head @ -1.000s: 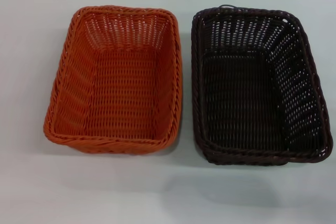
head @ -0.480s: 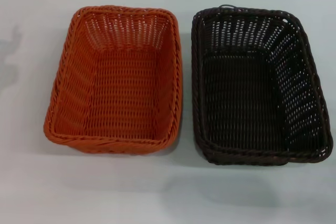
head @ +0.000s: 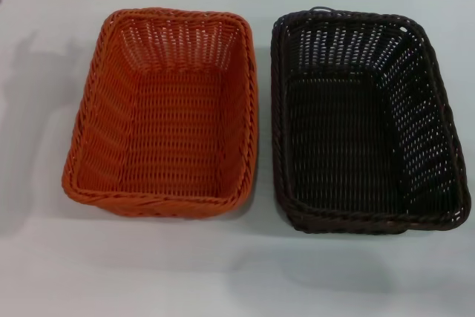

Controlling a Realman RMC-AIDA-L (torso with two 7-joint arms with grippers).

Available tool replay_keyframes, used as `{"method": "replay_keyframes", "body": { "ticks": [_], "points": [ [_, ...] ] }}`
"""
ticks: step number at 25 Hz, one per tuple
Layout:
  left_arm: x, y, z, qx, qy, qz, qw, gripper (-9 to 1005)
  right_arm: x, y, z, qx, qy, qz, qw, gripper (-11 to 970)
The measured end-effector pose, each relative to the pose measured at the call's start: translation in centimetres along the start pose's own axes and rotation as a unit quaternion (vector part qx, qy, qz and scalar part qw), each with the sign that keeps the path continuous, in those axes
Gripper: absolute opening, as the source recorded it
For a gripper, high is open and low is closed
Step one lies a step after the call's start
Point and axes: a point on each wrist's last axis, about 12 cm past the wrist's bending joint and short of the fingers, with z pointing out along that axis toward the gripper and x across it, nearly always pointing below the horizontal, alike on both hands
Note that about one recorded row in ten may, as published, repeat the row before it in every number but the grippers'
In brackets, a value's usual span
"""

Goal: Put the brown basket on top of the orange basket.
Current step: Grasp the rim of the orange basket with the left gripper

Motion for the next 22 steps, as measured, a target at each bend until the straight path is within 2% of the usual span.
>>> {"method": "replay_keyframes", "body": {
  "ticks": [4,5,9,11,12,14,22],
  "points": [
    [-1.6,-0.4,1.0,0.048,0.069,0.02,0.996,775,0.0,-0.1,0.1,-0.002,-0.001,-0.004,1.0,815],
    [-1.6,-0.4,1.0,0.048,0.069,0.02,0.996,775,0.1,-0.1,0.1,-0.002,0.0,-0.004,1.0,815],
    [-2.5,0.4,0.4,0.077,0.104,0.031,0.991,775,0.3,-0.2,0.1,-0.003,0.009,-0.008,1.0,815],
    [-2.6,0.4,0.2,0.086,0.115,0.023,0.989,775,0.4,-0.3,0.0,-0.004,0.015,-0.011,1.0,815],
    [-2.7,0.4,0.1,0.092,0.125,0.002,0.988,775,0.5,-0.4,-0.1,-0.003,0.017,-0.012,1.0,815],
    [-2.4,0.0,-0.2,0.11,0.147,-0.023,0.983,776,0.6,-0.5,-0.1,-0.004,0.023,-0.014,1.0,816],
    [-0.9,-1.3,-0.3,0.142,0.19,-0.041,0.971,771,0.8,-0.5,0.0,-0.006,0.028,-0.015,0.999,816]
  ]
}}
